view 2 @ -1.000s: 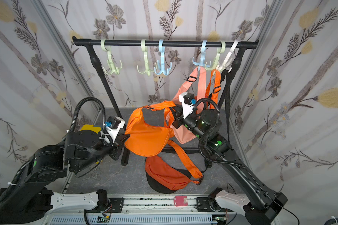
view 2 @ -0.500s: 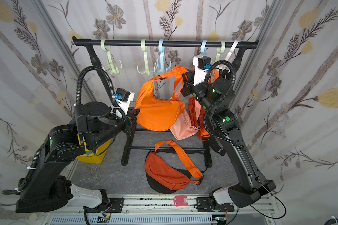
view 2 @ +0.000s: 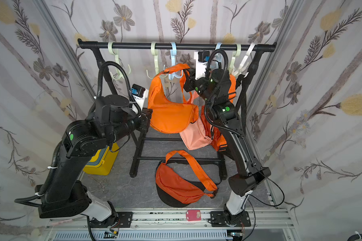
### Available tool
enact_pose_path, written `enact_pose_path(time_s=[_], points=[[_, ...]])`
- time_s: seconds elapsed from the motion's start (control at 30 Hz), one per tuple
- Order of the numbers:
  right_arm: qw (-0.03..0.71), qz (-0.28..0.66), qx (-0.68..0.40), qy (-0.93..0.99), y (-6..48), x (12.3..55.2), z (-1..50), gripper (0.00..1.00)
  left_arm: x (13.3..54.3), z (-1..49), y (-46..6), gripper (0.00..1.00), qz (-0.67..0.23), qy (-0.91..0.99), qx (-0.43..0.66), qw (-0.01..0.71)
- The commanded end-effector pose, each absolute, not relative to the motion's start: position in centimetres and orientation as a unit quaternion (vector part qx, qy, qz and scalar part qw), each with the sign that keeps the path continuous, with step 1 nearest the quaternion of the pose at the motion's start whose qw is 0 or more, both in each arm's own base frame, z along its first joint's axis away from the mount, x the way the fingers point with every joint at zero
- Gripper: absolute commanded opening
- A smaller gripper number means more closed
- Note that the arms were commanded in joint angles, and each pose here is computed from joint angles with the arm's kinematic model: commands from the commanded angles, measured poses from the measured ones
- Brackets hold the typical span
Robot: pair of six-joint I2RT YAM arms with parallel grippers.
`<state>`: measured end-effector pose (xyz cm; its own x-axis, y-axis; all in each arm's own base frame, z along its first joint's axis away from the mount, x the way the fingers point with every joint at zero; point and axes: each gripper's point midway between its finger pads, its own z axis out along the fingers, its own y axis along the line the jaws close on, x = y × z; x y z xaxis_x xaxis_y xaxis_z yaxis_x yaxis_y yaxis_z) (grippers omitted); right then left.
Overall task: Hang the bag on a hook
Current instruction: Hang the bag on the hook.
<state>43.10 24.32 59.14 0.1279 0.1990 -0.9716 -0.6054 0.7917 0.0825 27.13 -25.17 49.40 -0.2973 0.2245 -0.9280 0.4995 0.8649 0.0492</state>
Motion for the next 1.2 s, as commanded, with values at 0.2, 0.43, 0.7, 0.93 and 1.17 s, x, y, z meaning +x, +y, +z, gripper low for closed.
enact_pose_path(time_s=[0.2,0.43,0.7,0.93,1.17], points=[[0.726,0.286,-0.164,0.603,23.6,41.0,55.8,0.00,26.3,44.2,-25.9,0.00,-0.165,0.814,0.226,0.510],[0.732,0.283,-0.159,0.599,22.3,39.0,56.0,0.00,26.8,42.3,-27.6,0.00,-0.173,0.819,0.246,0.488],[0.701,0.263,-0.181,0.638,23.1,40.3,56.0,0.00,28.2,43.4,-29.4,0.00,-0.200,0.809,0.251,0.492],[0.669,0.273,-0.198,0.662,25.9,43.0,55.7,0.00,28.4,44.4,-30.0,0.00,-0.217,0.805,0.253,0.491],[0.684,0.281,-0.186,0.646,26.0,43.4,57.2,0.00,28.2,45.3,-30.2,0.00,-0.226,0.800,0.257,0.493]])
